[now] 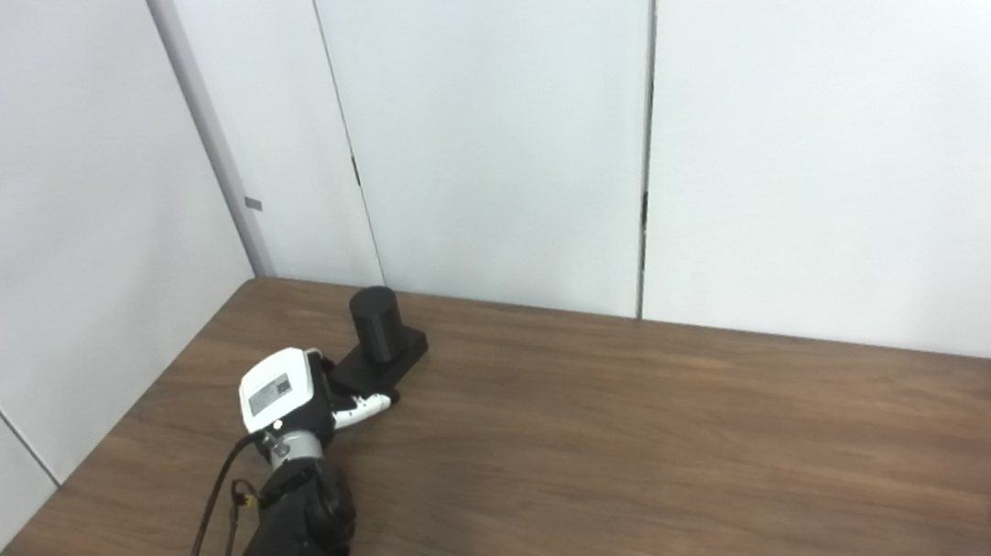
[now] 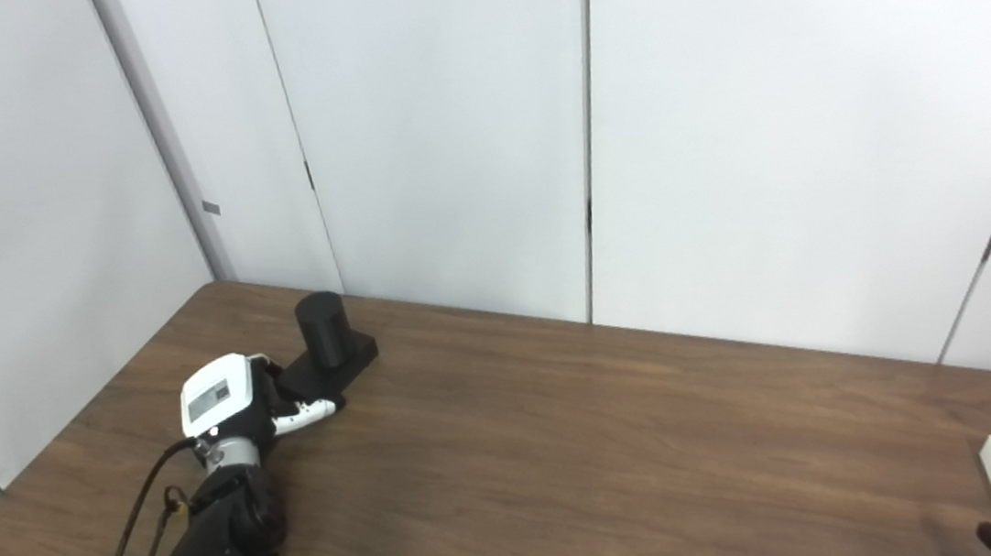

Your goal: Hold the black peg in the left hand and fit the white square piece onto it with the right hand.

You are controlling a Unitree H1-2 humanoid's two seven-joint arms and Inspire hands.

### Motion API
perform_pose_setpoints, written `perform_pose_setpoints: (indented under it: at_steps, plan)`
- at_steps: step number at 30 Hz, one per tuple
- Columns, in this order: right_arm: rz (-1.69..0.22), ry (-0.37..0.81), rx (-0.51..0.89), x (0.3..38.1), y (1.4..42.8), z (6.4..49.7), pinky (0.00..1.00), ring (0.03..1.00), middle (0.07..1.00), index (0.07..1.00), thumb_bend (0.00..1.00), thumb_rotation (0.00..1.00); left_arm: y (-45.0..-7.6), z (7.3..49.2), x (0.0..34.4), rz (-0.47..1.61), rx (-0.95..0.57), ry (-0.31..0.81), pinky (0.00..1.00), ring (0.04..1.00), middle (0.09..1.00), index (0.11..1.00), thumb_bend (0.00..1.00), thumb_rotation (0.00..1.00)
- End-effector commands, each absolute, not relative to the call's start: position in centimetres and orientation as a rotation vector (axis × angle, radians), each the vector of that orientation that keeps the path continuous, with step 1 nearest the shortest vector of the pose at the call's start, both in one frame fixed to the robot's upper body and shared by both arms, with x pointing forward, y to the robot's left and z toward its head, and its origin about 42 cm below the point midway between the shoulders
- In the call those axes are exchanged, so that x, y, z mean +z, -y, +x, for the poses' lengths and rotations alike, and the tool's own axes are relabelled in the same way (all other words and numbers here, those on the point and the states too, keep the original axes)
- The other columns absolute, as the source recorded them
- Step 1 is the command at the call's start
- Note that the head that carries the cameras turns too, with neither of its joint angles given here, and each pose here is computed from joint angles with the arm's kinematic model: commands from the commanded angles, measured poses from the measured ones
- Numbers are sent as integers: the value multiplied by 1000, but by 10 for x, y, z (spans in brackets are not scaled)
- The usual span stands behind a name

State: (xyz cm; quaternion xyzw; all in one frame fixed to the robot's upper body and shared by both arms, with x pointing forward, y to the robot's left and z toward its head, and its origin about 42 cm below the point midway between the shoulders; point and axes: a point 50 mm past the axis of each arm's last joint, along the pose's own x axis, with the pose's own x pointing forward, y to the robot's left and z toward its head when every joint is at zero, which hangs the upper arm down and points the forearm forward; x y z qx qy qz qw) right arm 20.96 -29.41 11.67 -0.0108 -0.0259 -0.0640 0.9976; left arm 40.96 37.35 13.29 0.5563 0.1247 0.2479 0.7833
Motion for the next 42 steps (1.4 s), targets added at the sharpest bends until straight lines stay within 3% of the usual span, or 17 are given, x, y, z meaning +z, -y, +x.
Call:
perform_pose_setpoints:
  at_steps: [1,3,4,5,8,20,32,37,42]
  plan:
    - [-30,-11,-157,103,295,164,1000,1000,941,963,757,1000,-373,429,166,1190,602,-150,907,855,799,578,807,433]
    - [-33,-14,-159,103,295,164,1000,1000,940,963,761,1000,-372,429,166,1176,610,-130,910,853,787,544,770,361]
    - [-31,-14,-158,103,295,164,1000,1000,942,967,756,1000,-372,429,166,1167,615,-115,908,844,767,508,623,194]
    - [-33,-10,-158,103,294,164,1000,1000,945,969,752,1000,-372,429,166,1158,619,-99,908,838,755,492,563,120]
    - [-40,-3,-160,103,293,164,1000,1000,948,969,740,1000,-372,428,164,1133,625,-70,911,831,738,483,526,65]
    - [-42,-2,-155,104,292,165,1000,985,923,961,724,1000,-368,422,161,1080,601,-15,889,818,712,481,521,47]
    - [-73,-9,-143,109,283,167,1000,999,954,979,772,1000,-332,372,145,994,416,62,727,789,729,486,516,53]
    - [-62,-22,-109,116,277,165,1000,1000,998,1000,653,1000,-311,344,147,953,308,81,692,788,740,486,515,53]
    - [-39,-60,-121,122,271,163,1000,1000,1000,1000,630,1000,-289,312,151,914,182,81,686,795,758,487,515,55]
